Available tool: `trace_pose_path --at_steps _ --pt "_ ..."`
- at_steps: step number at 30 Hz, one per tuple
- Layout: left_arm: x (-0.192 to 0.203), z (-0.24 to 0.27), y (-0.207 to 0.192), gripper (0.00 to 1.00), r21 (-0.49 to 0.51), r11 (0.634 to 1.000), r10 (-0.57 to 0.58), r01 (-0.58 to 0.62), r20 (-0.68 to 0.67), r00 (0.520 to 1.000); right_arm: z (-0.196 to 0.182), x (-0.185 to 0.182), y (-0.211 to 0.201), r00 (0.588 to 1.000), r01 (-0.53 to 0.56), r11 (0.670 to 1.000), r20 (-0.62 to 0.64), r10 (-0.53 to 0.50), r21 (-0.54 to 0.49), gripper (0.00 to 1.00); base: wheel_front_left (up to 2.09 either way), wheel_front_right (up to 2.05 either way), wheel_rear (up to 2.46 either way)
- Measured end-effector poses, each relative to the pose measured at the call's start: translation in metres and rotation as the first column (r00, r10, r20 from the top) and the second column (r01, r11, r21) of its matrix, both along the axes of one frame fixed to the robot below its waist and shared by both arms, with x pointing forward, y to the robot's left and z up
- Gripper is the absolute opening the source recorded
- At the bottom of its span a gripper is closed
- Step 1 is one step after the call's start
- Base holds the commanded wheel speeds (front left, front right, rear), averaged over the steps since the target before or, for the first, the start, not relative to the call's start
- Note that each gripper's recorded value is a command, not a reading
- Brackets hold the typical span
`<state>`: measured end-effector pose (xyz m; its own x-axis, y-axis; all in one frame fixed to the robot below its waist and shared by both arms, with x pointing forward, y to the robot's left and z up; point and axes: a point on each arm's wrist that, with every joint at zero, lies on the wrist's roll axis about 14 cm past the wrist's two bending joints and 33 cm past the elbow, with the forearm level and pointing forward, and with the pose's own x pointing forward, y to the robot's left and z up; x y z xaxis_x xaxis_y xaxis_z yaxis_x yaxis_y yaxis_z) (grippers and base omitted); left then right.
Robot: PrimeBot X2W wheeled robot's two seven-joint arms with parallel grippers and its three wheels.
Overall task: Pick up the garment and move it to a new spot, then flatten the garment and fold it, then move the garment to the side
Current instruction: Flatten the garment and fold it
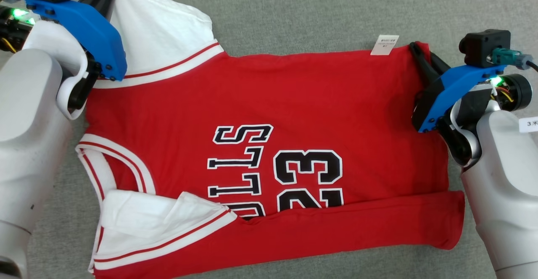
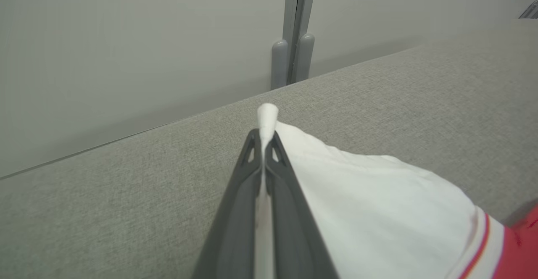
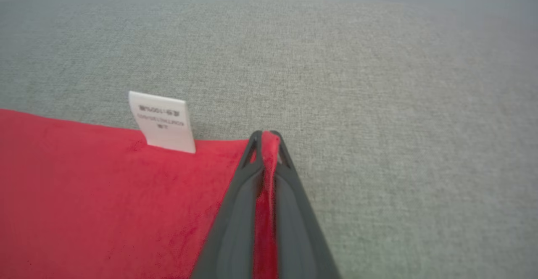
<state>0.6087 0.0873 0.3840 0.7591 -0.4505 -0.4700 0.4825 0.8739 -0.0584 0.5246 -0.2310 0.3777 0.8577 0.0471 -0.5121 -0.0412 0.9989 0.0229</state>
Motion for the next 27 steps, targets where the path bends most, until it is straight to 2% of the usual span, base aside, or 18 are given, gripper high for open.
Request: trace_pose_path --at_steps 7,14,27 --pt "-0.016 0.036 0.002 0.0 -0.073 0.997 0.009 -0.001 0.113 0.994 0.028 -0.002 0.001 0.991 0.002 1.0 0.136 -0.004 0.01 0.0 0.0 0.0 0.0" --pt "-0.055 0.063 0.004 0.0 -0.147 0.989 0.024 0.004 0.189 0.982 0.045 -0.021 0.003 0.975 -0.006 1.0 0.221 0.002 0.017 0.0 0.0 0.0 0.0" --pt "-0.144 0.067 0.016 0.0 -0.226 0.972 0.109 -0.07 0.166 0.98 0.045 -0.058 0.006 0.969 -0.009 0.999 0.247 -0.004 0.051 0.0 0.0 0.0 0.0"
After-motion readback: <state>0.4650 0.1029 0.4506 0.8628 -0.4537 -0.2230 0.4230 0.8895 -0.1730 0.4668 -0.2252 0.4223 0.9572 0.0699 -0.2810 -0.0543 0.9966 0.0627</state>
